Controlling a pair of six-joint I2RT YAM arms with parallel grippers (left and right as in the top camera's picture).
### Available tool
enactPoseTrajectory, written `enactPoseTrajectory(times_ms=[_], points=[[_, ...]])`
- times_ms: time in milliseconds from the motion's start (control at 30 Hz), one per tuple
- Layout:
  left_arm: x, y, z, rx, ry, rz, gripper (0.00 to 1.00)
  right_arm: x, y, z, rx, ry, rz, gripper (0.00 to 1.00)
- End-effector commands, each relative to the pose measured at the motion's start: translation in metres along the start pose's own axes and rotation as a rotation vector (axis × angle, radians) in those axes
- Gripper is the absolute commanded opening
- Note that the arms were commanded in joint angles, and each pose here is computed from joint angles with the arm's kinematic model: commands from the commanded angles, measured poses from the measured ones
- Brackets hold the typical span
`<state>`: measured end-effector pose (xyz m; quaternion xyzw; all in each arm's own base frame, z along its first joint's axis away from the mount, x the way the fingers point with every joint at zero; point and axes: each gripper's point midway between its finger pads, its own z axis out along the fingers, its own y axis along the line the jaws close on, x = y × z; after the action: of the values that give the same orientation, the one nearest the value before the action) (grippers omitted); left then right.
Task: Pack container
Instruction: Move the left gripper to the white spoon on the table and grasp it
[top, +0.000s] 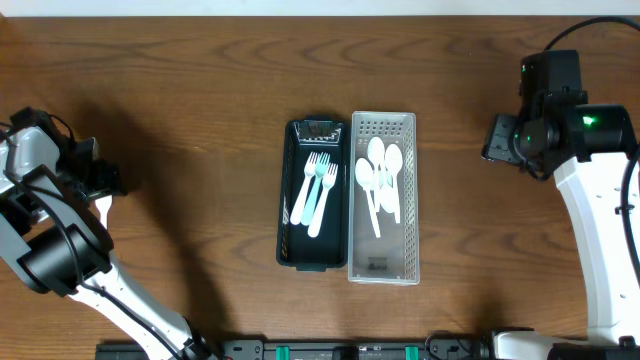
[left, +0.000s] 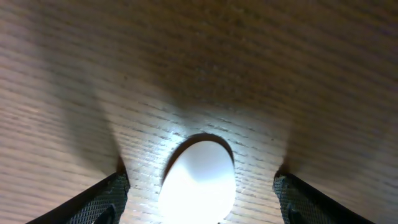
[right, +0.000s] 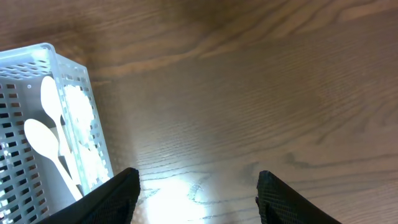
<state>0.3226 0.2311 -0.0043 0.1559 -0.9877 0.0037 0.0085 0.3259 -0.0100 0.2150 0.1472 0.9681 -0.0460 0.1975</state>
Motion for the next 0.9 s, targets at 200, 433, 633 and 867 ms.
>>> enactPoseTrajectory(times_ms=[200, 433, 633, 867], points=[[0.014, -0.005, 0.016, 0.032, 0.041, 0.006, 0.74, 0.001, -0.004, 0.002, 0.013, 0.007, -0.002, 0.64], [0.020, -0.007, 0.022, 0.036, 0.054, 0.005, 0.73, 0.001, -0.004, 0.002, 0.013, 0.007, -0.002, 0.64], [0.022, -0.007, 0.021, 0.038, 0.062, -0.022, 0.61, 0.001, -0.004, 0.002, 0.013, 0.007, -0.002, 0.64], [0.024, -0.008, 0.021, 0.039, 0.071, -0.052, 0.56, 0.001, -0.004, 0.002, 0.013, 0.007, -0.002, 0.64]])
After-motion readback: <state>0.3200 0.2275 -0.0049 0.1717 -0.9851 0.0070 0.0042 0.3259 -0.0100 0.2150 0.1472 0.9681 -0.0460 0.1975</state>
